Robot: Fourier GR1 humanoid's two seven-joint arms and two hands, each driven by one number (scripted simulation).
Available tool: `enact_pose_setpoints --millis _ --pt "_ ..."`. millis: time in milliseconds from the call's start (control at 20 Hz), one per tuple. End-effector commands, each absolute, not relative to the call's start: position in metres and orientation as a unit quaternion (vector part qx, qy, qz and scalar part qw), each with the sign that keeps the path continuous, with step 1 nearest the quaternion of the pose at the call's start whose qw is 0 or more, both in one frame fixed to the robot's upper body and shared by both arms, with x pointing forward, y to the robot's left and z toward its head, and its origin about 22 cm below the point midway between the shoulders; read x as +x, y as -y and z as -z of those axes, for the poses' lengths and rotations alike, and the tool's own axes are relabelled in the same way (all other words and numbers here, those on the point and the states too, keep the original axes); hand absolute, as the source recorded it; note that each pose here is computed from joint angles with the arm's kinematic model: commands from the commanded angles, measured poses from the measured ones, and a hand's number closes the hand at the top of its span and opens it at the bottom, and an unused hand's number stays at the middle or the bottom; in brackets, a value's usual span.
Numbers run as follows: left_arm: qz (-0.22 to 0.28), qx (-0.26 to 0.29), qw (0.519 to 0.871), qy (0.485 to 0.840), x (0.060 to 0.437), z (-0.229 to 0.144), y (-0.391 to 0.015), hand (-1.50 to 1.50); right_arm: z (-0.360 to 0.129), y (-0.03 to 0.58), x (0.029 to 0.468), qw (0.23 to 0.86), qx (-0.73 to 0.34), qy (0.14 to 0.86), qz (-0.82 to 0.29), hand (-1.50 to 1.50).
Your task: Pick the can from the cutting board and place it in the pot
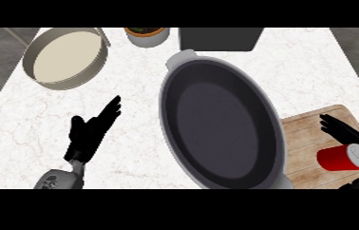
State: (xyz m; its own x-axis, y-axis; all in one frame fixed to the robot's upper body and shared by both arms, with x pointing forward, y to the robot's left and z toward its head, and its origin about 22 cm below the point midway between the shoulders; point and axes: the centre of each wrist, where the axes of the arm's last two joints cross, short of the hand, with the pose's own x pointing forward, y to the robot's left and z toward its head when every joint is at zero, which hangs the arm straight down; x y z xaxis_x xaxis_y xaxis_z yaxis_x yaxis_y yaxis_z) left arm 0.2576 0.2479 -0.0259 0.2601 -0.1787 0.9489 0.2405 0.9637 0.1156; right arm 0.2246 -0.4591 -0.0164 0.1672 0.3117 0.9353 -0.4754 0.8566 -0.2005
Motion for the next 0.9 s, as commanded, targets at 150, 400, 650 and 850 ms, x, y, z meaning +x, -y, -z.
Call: enact_pose_setpoints --millis 150,400,650,850 --pt "0.135 -0.029 0.793 0.594 0.268 0.023 -0.236 0.00 0.030 0.438 0.234 0.697 0.100 0.625 -0.338 1.50" --pt "0.129 -0.028 0.793 0.595 0.250 0.033 -0.227 0.00 0.062 0.441 0.218 0.717 0.134 0.625 -0.278 1.50" --pt "0.134 -0.037 0.791 0.595 0.269 0.012 -0.241 0.00 0.062 0.443 0.214 0.707 0.161 0.647 -0.235 1.50" --pt "0.108 -0.014 0.800 0.590 0.255 0.029 -0.249 0.00 0.115 0.410 0.140 0.731 -0.008 0.671 -0.123 1.50"
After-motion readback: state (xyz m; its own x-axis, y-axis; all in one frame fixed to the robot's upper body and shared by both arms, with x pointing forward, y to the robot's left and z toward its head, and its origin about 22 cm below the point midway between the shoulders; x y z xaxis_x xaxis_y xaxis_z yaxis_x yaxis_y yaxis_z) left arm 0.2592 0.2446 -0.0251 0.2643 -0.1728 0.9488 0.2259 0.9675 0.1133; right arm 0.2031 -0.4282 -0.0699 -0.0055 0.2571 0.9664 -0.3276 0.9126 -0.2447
